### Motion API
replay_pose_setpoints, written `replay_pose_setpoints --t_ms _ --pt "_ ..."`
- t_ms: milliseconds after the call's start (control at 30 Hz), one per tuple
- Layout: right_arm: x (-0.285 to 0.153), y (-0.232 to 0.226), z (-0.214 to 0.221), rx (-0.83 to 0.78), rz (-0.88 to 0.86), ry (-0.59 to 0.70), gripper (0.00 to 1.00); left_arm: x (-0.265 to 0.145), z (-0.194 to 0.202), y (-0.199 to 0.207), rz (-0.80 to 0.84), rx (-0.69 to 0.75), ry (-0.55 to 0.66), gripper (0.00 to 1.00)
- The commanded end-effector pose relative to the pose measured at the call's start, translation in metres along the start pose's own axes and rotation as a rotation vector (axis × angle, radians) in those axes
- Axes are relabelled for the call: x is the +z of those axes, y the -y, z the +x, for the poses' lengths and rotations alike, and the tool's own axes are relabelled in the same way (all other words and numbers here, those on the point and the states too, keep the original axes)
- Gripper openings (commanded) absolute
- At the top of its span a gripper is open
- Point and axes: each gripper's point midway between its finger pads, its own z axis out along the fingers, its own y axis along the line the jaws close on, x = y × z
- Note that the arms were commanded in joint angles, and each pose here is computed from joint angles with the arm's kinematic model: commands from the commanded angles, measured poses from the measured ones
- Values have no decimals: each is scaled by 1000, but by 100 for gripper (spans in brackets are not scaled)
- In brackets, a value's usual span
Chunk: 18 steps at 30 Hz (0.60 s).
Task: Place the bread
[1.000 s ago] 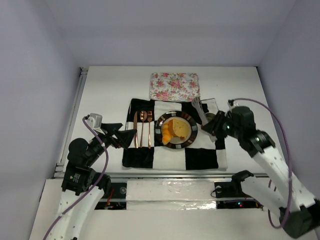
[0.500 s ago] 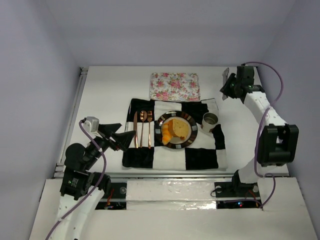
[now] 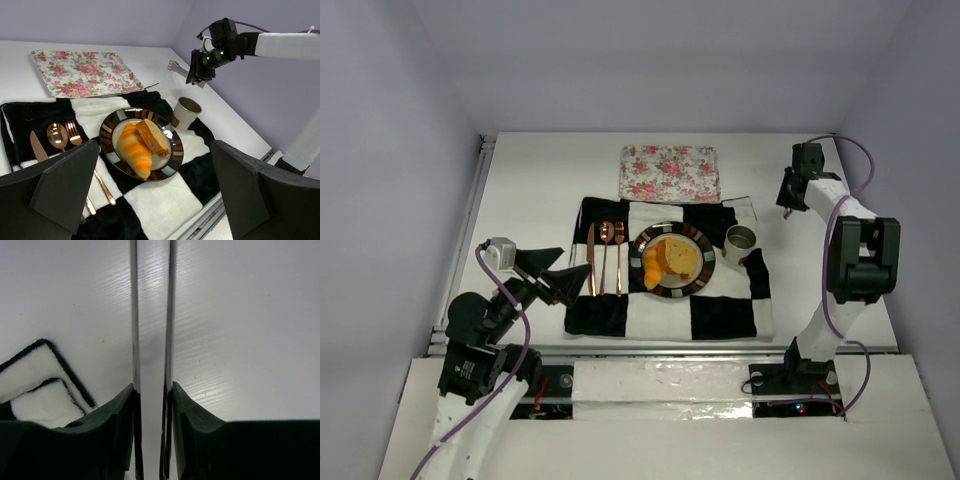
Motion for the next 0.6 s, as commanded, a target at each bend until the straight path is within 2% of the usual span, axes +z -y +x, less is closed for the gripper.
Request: replay_pose_setpoints --t_ms 0,33,167,267,333,433,467,533,567 --pt "10 1 -13 -67 9 56 39 2 -9 5 24 21 39 97" --pt "16 0 -8 -70 8 38 41 2 -9 3 16 22 40 97" --pt "33 -1 10 -64 14 -11 61 2 -9 3 11 19 38 96" --pt "34 0 13 -51 24 -18 68 3 -8 2 10 16 32 96" --pt "29 0 4 -31 27 1 72 3 -8 2 10 16 32 96" --pt "17 -1 -12 3 25 37 83 3 -8 2 10 16 32 96" --pt "5 -2 -23 20 14 64 88 3 -8 1 6 15 31 96" --pt "-16 -10 -46 91 -33 117 92 4 -9 1 2 15 33 96" --pt "-43 -13 -66 129 -75 182 95 4 -8 -1 -3 13 29 96"
